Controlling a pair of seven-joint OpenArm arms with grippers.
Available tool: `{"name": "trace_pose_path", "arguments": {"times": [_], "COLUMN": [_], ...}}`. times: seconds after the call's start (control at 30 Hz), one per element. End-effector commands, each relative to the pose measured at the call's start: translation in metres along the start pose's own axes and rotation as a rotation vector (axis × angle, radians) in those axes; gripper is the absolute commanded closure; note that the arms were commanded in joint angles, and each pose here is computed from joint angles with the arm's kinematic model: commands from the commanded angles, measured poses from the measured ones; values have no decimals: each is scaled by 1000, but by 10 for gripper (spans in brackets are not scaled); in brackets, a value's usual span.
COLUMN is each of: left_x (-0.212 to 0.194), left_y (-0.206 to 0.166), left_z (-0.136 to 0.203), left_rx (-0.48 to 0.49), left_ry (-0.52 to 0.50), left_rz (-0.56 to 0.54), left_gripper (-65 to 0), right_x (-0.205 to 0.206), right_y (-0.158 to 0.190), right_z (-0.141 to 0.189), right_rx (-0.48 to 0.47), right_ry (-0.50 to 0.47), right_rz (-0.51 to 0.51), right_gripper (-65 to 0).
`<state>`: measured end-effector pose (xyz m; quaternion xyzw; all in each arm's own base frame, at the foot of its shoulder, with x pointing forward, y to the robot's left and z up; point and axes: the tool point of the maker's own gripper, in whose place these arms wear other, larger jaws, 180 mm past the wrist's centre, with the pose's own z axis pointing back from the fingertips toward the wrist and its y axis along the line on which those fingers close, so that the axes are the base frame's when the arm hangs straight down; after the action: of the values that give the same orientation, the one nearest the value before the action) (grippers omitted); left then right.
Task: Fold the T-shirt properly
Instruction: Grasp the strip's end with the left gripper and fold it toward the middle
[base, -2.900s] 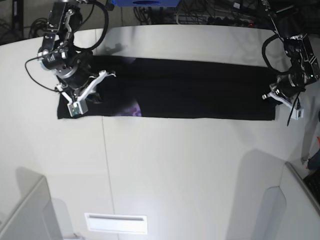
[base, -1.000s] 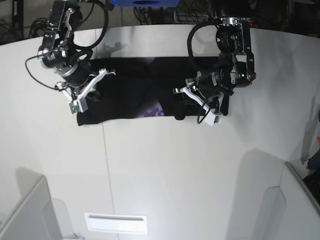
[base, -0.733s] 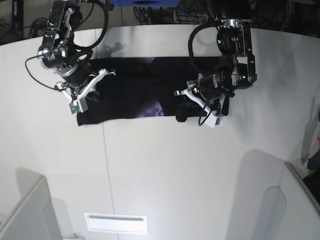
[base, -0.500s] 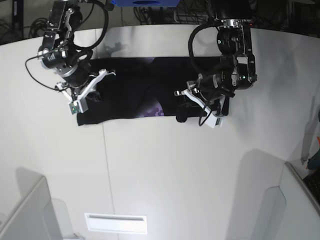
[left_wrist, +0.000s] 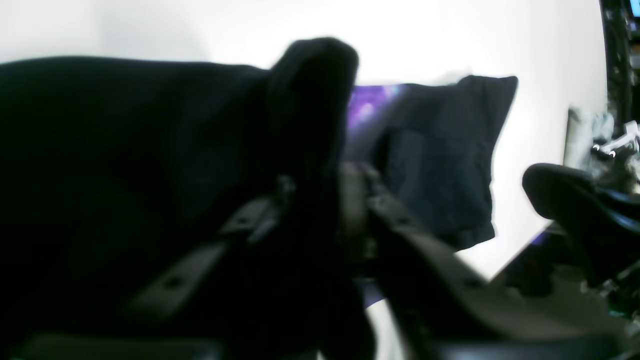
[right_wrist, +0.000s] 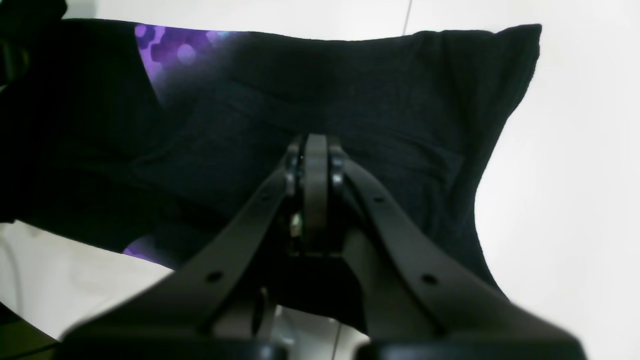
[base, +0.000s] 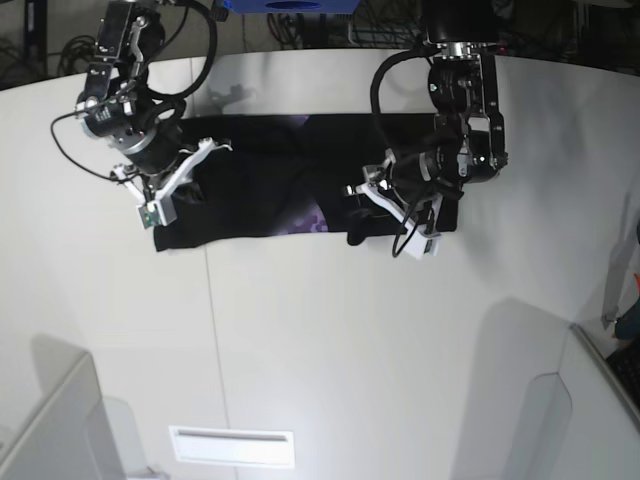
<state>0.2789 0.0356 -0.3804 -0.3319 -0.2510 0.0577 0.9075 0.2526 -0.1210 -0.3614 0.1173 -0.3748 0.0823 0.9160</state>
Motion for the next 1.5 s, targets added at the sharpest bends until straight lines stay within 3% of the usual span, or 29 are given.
{"name": "trace_pose_path", "arguments": {"times": [0.0,0.2,0.27,0.33,0.4,0.43,0.47,0.57,0.6,0.73,0.8,0.87,1.03,1.23,1.47], "left_x": [7,-9,-10,-7,3,15,27,51,60,60,55,49,28,-13,-23], "left_y": [-14,-40,-56,-68,-84,-82,-68,-9,19,116,153,177,201,227,213], "left_z": [-4,-23,-28,-25,-13,0,19,69,89,153,181,203,216,197,164], "left_rx": [-44,-98,-131,-159,-219,-231,-217,-121,-61,245,393,508,659,668,597], "left_ry": [-10,60,69,58,13,-30,-75,-186,-223,-253,-248,-247,-213,-115,-82], "left_rz": [-17,-64,-84,-100,-103,-106,-106,-42,-17,1,-1,-67,-302,-242,-239], "left_gripper": [-224,-489,-536,-540,-502,-451,-364,0,0,0,0,0,0,0,0], "right_x": [14,14,13,13,13,15,16,11,11,18,14,3,-20,-21,-37], "right_y": [0,0,-1,-9,-21,-30,-41,-57,-60,-76,-87,-96,-97,-89,-79], "right_z": [3,3,3,6,10,13,16,24,27,35,27,14,-5,-13,-24], "right_rx": [1,1,-1,-22,-54,-79,-109,-117,-98,9,51,70,112,132,169], "right_ry": [-51,-50,-49,-52,-57,-67,-70,-22,-9,-21,-18,32,99,102,161], "right_rz": [7,6,7,-3,-19,-31,-45,-111,-150,-206,-262,-299,-369,-395,-411], "right_gripper": [0,0,0,0,0,0,0,0,-42,-449,-554,-569,-569,-569,-566]}}
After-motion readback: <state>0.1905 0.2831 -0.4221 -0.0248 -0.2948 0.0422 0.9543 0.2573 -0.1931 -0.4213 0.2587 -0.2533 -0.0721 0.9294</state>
